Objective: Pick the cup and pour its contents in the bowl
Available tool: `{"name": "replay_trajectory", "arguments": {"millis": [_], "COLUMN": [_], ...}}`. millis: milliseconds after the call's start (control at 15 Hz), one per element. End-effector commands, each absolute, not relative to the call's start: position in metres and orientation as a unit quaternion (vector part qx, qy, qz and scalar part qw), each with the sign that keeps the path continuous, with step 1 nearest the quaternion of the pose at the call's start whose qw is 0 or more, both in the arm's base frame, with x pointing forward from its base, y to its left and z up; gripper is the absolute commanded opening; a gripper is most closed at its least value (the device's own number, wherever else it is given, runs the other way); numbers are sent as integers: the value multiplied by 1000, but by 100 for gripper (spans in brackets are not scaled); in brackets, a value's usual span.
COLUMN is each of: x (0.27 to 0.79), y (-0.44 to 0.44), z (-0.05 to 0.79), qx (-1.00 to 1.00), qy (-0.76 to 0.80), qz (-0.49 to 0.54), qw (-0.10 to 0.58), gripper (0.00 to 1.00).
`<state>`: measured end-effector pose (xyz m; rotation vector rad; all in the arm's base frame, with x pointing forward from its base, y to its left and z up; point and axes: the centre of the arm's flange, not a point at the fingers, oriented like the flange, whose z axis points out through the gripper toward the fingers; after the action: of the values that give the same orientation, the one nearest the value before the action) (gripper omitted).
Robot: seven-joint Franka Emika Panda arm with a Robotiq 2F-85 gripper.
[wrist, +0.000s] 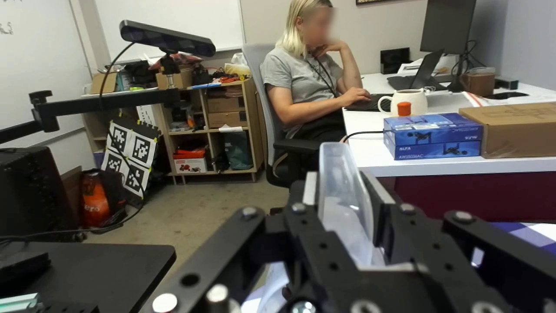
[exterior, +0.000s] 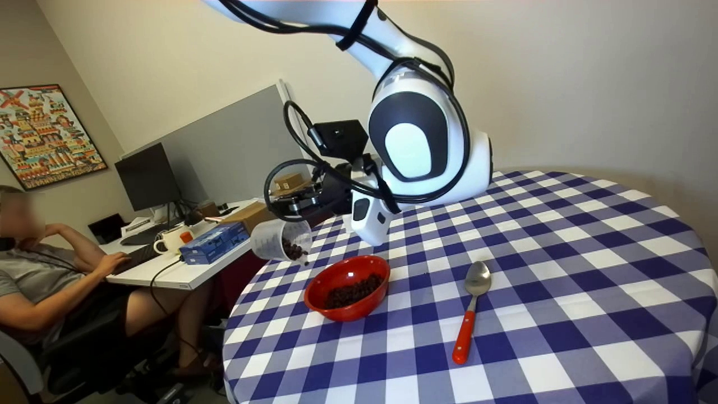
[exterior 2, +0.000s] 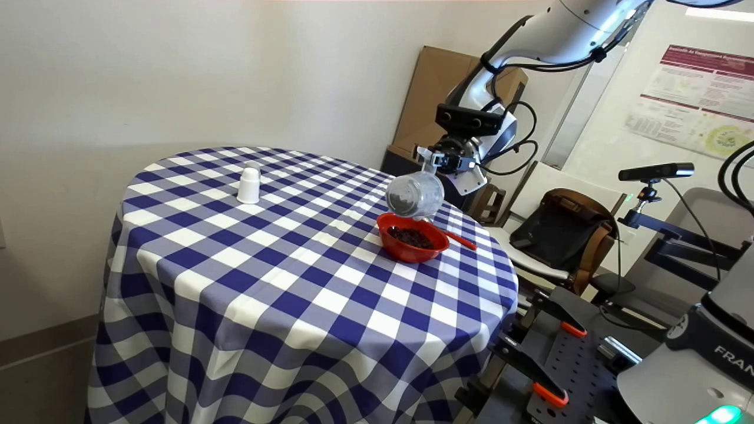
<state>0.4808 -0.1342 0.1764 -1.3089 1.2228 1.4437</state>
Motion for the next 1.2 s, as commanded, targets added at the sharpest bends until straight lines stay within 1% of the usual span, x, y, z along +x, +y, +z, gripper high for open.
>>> {"name": "replay_trajectory", "arguments": {"millis": [0, 600, 1133], "x": [486, 499, 518], "y": [-130, -119, -72], "z": [186, 199, 240], "qx": [-552, -640, -753], "qy": [488, 506, 462], "qz": [560, 485, 395], "qw": [378, 313, 251], "gripper": [6, 6, 6]}}
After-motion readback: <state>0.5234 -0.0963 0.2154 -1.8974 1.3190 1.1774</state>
